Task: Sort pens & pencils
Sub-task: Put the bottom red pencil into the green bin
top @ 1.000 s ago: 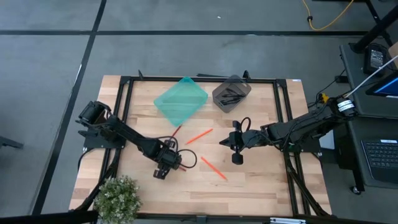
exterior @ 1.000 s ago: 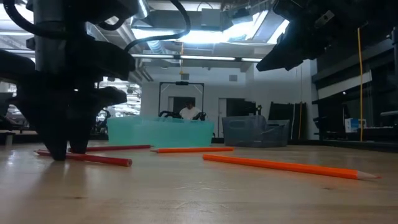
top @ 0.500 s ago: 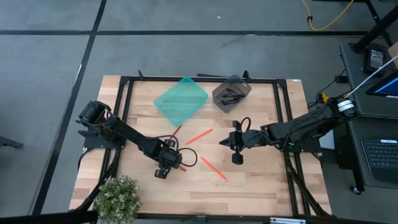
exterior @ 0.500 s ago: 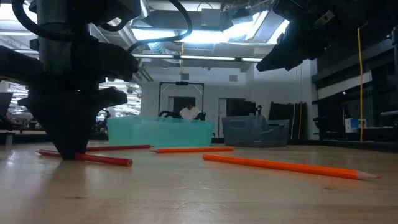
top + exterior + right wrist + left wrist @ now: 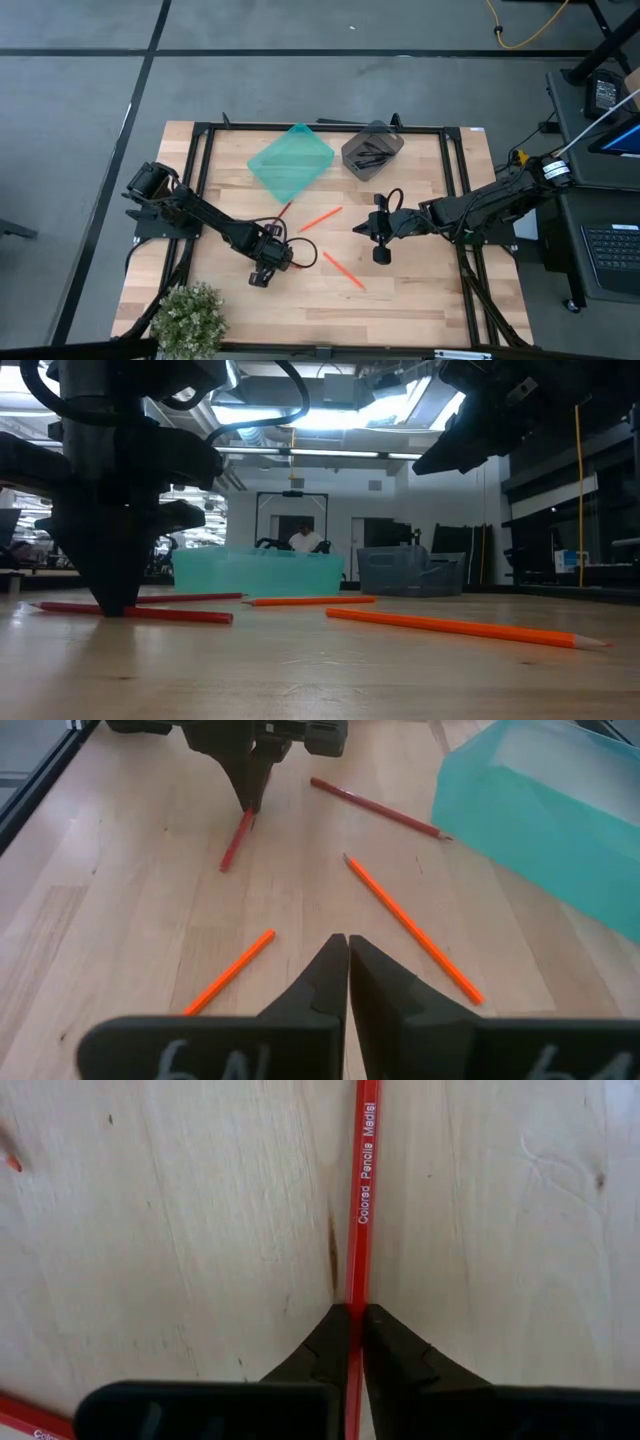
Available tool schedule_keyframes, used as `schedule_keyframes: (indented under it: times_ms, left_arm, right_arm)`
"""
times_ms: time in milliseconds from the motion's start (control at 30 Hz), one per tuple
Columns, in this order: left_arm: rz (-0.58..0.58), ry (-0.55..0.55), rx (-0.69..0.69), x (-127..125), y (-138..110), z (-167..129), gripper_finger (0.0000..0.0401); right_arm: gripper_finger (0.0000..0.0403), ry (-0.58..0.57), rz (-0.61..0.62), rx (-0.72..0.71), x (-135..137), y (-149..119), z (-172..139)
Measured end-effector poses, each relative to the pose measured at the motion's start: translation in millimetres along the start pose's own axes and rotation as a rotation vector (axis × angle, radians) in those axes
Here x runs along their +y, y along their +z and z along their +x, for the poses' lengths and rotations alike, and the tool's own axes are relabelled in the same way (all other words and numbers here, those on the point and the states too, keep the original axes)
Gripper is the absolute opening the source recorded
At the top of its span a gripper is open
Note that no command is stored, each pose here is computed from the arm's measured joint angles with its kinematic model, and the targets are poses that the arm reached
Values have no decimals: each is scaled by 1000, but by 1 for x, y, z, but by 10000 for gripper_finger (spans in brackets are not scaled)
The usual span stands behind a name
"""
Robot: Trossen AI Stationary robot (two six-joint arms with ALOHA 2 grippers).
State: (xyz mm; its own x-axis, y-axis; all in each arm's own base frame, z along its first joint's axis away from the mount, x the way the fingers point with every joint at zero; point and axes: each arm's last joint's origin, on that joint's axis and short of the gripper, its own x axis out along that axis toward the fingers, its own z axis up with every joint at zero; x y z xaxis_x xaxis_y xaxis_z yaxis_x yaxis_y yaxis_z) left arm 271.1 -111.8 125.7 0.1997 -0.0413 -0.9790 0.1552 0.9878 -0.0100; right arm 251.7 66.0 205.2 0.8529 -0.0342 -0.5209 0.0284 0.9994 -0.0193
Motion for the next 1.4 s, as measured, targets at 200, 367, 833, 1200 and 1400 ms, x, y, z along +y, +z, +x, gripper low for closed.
schedule_keyframes:
  times_ms: [200,367,833,1200,1400]
  left_arm:
    - [1,-3,-11,0,-1,-3,14]
    - [-1,-19,-59,1,-1,-15,14]
    - [-20,55,-267,6,0,-66,14]
    - [-11,162,-497,13,-3,-113,14]
    - [-1,189,-582,19,-12,-119,14]
  right_arm:
    - [17,0,-1,0,0,0,0]
    - [17,0,-2,3,0,0,0]
    - [16,1,-7,15,0,-2,0]
    - [16,17,-6,27,1,-3,0]
    - [16,37,-21,27,7,-4,-2]
